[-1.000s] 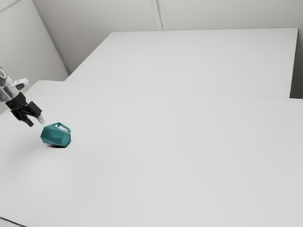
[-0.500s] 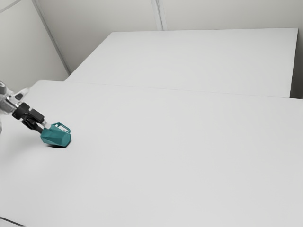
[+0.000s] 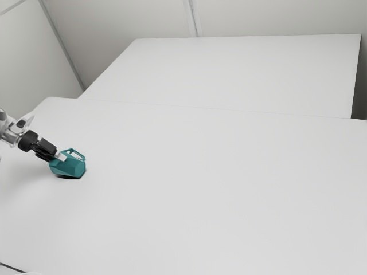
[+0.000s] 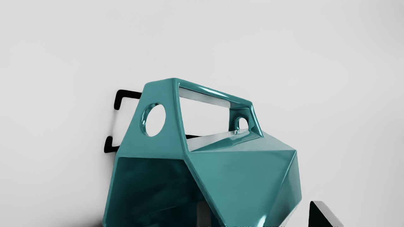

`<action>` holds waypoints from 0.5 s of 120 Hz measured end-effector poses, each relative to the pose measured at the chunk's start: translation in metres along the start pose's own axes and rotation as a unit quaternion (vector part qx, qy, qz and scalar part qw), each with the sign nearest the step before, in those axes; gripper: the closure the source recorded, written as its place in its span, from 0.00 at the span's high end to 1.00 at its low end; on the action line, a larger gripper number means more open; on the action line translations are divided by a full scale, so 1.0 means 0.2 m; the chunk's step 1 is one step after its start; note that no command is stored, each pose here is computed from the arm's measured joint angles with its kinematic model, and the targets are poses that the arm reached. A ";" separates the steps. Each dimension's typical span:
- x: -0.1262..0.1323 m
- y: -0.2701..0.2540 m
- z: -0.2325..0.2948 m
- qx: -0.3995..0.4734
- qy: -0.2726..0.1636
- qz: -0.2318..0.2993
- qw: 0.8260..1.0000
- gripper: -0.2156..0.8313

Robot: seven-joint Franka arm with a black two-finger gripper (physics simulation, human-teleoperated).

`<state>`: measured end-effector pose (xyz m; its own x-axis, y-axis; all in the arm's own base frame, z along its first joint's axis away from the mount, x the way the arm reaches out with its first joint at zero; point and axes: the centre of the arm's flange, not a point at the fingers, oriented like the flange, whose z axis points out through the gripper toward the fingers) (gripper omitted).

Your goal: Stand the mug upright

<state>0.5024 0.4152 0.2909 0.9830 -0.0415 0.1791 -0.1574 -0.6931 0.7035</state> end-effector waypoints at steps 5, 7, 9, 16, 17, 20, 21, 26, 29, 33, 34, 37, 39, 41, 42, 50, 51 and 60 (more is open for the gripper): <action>-0.01 0.00 -0.01 -0.005 0.005 0.002 1.000 0.41; -0.01 0.00 -0.01 -0.007 0.007 0.003 1.000 0.41; -0.01 0.00 -0.01 -0.008 0.008 0.004 1.000 0.40; 0.00 0.01 -0.01 -0.015 0.014 0.009 1.000 0.37; 0.00 0.01 -0.01 -0.016 0.014 0.010 1.000 0.37; 0.00 0.01 -0.01 -0.019 0.017 0.012 1.000 0.35; 0.00 0.02 -0.01 -0.020 0.017 0.013 1.000 0.34; 0.01 0.02 -0.01 -0.024 0.021 0.017 0.999 0.30; 0.01 0.03 -0.01 -0.027 0.023 0.019 0.999 0.27; 0.01 0.03 0.00 -0.030 0.025 0.021 0.999 0.24; 0.01 0.03 0.00 -0.031 0.025 0.022 0.999 0.23; 0.02 0.04 0.00 -0.034 0.027 0.024 0.999 0.20; 0.02 0.04 0.00 -0.035 0.028 0.026 0.999 0.19; 0.02 0.04 0.00 -0.037 0.028 0.027 0.999 0.17; 0.02 0.04 0.00 -0.037 0.029 0.028 0.999 0.17; 0.03 0.05 0.01 -0.042 0.031 0.033 0.998 0.14; 0.03 0.05 0.01 -0.042 0.031 0.033 0.998 0.13; 0.04 0.06 0.01 -0.047 0.035 0.039 0.998 0.11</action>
<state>0.5082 0.4048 0.2983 0.9591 -0.0401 0.2802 -0.2441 -0.6184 0.7470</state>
